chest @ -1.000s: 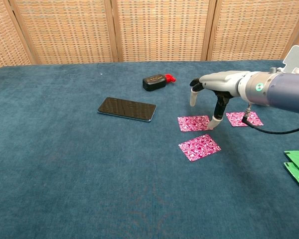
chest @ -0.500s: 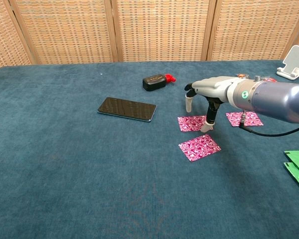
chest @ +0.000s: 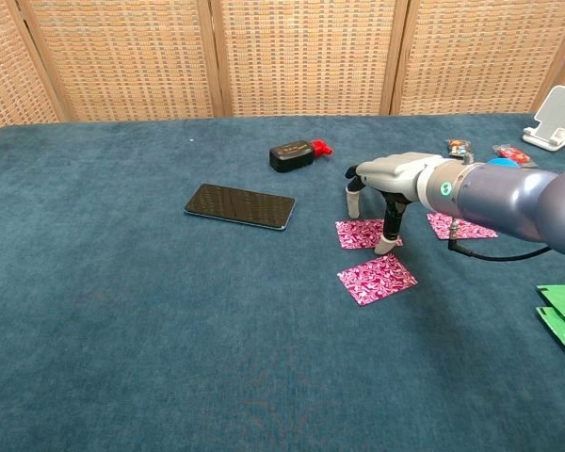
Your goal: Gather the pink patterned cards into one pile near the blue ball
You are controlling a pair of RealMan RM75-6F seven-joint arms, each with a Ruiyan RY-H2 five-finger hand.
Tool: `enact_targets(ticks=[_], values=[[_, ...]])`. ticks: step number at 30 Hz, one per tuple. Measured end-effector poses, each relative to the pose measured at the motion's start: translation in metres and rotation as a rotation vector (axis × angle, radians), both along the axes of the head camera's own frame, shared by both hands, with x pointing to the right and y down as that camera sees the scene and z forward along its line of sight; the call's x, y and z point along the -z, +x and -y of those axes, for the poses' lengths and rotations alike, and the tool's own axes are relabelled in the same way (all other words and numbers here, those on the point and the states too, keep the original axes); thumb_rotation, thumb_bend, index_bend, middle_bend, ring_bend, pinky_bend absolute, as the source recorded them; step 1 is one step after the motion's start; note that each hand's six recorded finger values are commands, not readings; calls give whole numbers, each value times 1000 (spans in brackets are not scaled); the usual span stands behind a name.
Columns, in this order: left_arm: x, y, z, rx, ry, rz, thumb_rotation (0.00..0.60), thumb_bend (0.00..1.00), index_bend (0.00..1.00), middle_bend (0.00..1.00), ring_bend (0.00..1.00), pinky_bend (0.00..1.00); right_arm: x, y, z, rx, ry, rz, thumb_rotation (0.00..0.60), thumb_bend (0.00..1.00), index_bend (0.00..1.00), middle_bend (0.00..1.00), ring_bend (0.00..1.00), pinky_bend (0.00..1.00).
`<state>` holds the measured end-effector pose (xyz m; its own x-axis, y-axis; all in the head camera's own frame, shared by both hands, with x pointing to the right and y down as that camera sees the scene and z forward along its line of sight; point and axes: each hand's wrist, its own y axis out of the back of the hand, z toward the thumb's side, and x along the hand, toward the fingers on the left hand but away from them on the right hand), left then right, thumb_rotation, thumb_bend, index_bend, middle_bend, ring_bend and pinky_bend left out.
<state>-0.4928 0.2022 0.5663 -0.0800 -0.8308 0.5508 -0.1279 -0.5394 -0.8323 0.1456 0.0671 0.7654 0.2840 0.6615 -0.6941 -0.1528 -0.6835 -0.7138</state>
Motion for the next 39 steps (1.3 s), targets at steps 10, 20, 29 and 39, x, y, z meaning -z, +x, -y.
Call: enact_targets(ticks=[10,20,29,39], values=[[0,1,1,0,1,-2,600,0,0,0,0,0,-2,1,0,8,3,-11,600,320,460,0,0,0],[1,1,1,-2,5,-5,600,0,0,0,0,0,-1,1,-1,9,13,-4,600,374,503,0,0,0],[2,1,1,-3,5,-7,600,0,0,0,0,0,8,3,4,7,28,11,600,376,508,0,0,0],[4,3,0,-9,12,-13,600,0,0,0,0,0,25,19,15,-7,63,9,600,377,510,0,0,0]])
